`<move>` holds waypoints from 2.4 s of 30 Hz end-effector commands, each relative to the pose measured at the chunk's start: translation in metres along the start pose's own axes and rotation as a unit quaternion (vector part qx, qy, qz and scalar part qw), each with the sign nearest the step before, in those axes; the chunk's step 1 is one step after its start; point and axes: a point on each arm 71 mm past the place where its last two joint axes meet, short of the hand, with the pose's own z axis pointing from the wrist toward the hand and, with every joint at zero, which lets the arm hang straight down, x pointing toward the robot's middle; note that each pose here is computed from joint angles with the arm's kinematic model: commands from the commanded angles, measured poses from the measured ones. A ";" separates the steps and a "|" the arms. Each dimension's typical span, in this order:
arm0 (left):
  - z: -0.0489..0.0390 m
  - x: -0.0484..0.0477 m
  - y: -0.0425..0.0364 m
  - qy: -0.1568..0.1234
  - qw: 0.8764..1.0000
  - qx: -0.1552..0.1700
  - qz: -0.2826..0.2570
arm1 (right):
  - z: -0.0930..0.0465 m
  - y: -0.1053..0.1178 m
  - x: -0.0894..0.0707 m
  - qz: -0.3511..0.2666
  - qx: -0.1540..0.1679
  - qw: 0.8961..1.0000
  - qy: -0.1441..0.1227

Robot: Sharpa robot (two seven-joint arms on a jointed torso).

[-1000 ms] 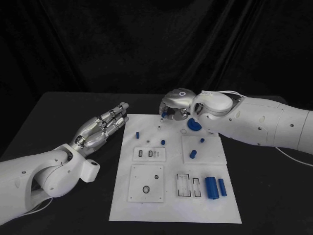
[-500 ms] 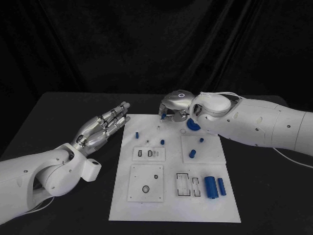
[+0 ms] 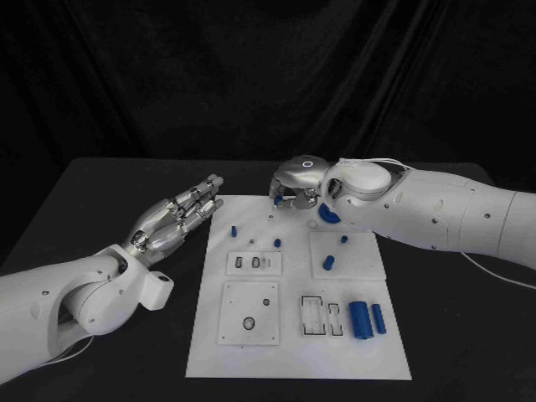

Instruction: Assemble the parts on the task board

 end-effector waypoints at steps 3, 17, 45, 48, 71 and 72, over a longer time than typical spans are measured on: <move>0.0007 0.0013 -0.0076 0.010 0.999 0.046 -0.005 | 0.000 0.000 0.006 0.008 0.008 1.000 0.006; 0.0012 0.0025 -0.0072 0.012 0.999 0.044 -0.006 | 0.002 0.003 0.007 0.010 0.002 1.000 0.006; 0.0009 0.0011 -0.0046 0.010 1.000 0.026 -0.005 | -0.006 -0.006 0.005 0.010 0.026 0.999 -0.021; -0.0003 -0.0007 -0.0048 0.008 1.000 0.025 -0.003 | -0.012 -0.009 0.000 0.007 0.021 0.999 -0.049; -0.0025 -0.0045 -0.0043 0.005 1.000 0.019 -0.002 | -0.107 -0.052 -0.015 0.021 0.104 0.994 -0.014; -0.0021 -0.0042 -0.0041 0.006 1.000 0.018 -0.003 | -0.109 -0.055 -0.013 0.022 0.109 0.994 -0.011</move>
